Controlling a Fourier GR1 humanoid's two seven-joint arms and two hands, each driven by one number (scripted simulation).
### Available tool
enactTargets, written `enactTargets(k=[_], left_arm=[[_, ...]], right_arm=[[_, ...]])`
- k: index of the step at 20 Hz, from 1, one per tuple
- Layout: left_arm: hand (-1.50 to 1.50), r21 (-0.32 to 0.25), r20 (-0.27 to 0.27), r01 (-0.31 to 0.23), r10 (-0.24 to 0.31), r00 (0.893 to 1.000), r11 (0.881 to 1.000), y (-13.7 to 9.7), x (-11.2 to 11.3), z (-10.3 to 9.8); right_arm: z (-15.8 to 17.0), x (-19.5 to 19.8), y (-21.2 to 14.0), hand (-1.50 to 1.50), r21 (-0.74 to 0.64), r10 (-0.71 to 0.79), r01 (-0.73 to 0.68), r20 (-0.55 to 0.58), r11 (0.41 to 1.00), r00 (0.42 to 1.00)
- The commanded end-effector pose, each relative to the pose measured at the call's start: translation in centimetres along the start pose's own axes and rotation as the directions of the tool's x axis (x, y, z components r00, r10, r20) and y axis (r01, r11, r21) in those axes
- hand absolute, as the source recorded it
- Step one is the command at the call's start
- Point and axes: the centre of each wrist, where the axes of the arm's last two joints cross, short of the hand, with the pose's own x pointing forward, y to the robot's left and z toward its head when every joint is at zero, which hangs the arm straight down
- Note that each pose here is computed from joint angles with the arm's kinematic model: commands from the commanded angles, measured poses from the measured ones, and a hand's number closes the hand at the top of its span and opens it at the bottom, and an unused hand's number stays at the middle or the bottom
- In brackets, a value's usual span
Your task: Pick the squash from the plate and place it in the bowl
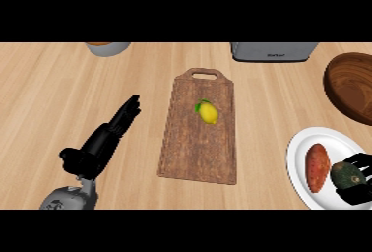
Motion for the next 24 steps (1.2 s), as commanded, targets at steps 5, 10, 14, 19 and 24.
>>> enactTargets(k=[5,10,14,19,24], left_arm=[[0.0,-0.003,-0.01,-0.009,0.009,1.0,1.0,0.6,-1.0,-1.4],[0.0,-0.056,0.027,0.004,-0.003,1.0,0.998,-1.6,-0.2,-2.1],[0.0,-0.042,0.005,-0.006,0.006,1.0,0.999,-0.9,-0.6,-1.2],[0.0,-0.039,0.005,0.015,-0.015,1.0,0.999,0.8,0.3,-0.6],[0.0,-0.009,0.005,-0.004,0.004,1.0,1.0,0.5,0.2,-1.2]], right_arm=[[0.5,0.1,-0.3,1.5,-0.066,0.009,-0.008,0.022,0.998,1.0],[-0.9,13.6,-1.8,1.5,-0.052,0.157,-0.149,0.302,0.988,0.94],[-1.6,19.4,-3.4,1.5,-0.153,0.258,-0.22,0.31,0.963,0.915],[-1.8,21.2,-2.8,1.5,-0.378,0.251,-0.145,0.248,0.914,0.936],[0.6,23.1,-10.5,1.5,-0.538,0.071,0.147,0.362,0.83,0.929]])
